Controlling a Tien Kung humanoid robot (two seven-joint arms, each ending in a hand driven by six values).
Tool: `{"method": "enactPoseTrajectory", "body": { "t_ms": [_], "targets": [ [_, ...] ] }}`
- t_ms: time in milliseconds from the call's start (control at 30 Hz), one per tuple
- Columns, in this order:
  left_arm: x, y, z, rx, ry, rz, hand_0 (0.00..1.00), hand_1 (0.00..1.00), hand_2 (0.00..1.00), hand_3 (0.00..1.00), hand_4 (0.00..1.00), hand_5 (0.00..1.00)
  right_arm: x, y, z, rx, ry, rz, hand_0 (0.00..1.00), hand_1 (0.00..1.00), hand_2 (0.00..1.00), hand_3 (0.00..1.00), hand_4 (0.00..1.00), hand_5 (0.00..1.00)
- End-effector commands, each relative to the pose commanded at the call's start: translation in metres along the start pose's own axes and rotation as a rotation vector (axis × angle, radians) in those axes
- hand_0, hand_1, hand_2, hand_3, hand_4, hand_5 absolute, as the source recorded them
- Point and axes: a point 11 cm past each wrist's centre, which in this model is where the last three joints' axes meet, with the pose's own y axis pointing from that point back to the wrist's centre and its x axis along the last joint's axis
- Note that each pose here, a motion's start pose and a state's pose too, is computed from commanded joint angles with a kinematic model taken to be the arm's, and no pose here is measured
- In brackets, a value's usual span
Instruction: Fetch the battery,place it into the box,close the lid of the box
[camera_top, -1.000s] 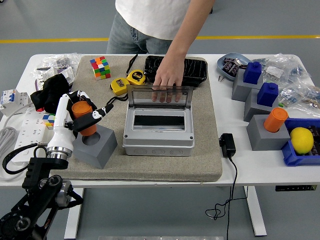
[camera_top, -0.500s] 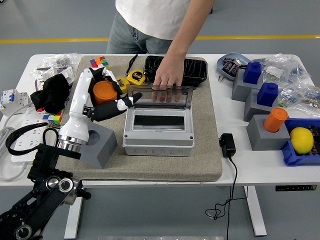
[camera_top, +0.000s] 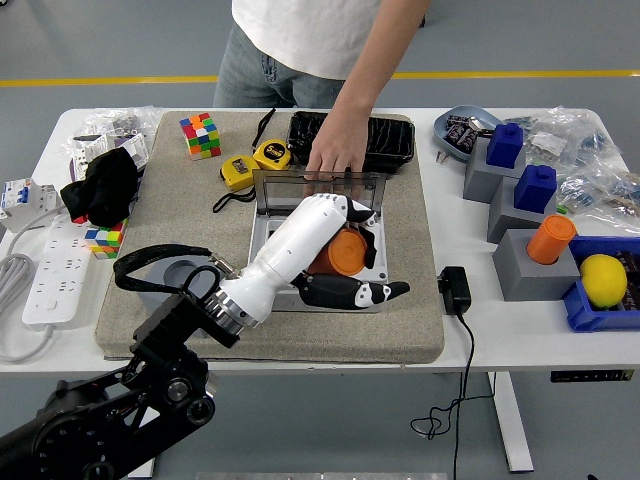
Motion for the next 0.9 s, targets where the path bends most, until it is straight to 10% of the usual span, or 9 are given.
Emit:
{"method": "enactPoseTrajectory", "body": {
  "t_ms": [900],
  "targets": [
    [-0.035,-0.045,-0.061,0.093,-0.118,-0.067,0.020,0.002,0.002,0.002,0.876,0.352,-0.001,0.000,-0.003,0.003,0.028,-0.004,0.753,0.699,0.716,0.752,0.998,0.985]
  ]
}}
